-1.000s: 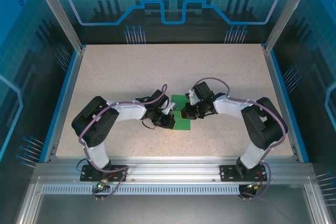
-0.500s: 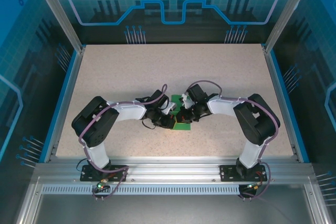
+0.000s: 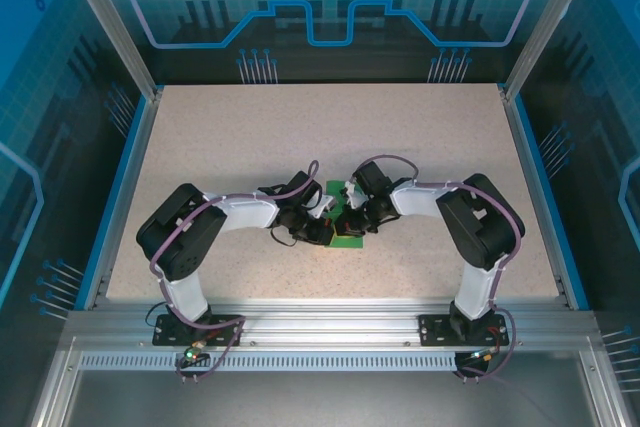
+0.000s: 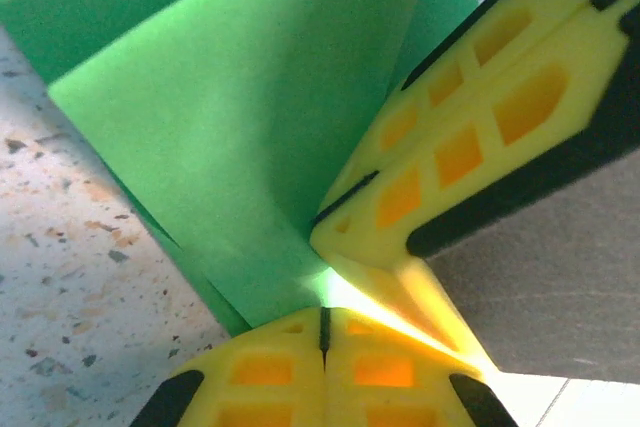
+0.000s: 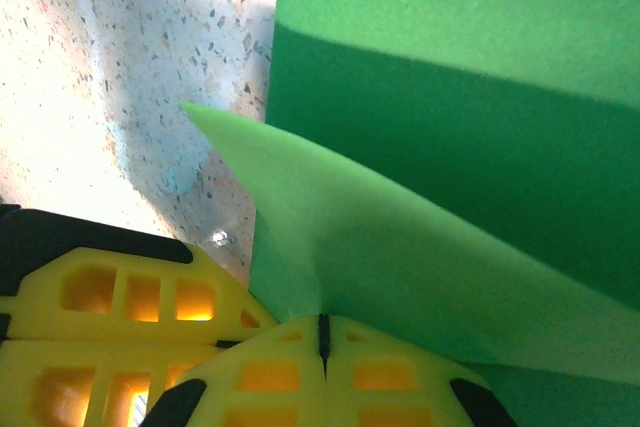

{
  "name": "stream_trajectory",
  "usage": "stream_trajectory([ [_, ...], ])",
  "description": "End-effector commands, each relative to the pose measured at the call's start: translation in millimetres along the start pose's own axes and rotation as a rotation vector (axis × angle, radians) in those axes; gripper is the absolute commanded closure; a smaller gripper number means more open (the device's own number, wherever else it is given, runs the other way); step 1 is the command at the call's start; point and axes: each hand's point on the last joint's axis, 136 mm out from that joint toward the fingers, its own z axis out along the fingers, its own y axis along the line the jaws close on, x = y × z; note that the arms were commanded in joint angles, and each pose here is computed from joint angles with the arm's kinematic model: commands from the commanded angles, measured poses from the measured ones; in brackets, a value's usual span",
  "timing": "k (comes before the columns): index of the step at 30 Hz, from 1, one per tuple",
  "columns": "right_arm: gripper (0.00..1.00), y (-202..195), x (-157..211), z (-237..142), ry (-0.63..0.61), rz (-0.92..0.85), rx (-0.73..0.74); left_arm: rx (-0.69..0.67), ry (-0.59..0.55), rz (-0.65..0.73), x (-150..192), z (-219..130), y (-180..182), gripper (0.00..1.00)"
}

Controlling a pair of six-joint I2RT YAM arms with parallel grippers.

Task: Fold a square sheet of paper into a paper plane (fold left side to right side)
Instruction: Fold the triangle a second time at the center of the table.

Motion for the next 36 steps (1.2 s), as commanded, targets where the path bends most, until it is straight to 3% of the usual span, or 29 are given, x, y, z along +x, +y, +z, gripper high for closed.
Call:
stream_trajectory([
  [1,1.00,-8,9,6,0.049,0.005,0.040,-0.079,0.033,-0.017,14,5,19,1.00],
  [36,1.00,-48,-16,-22,0.016,0.040,0.137,-0.086,0.050,-0.023,21,9,24,1.00],
])
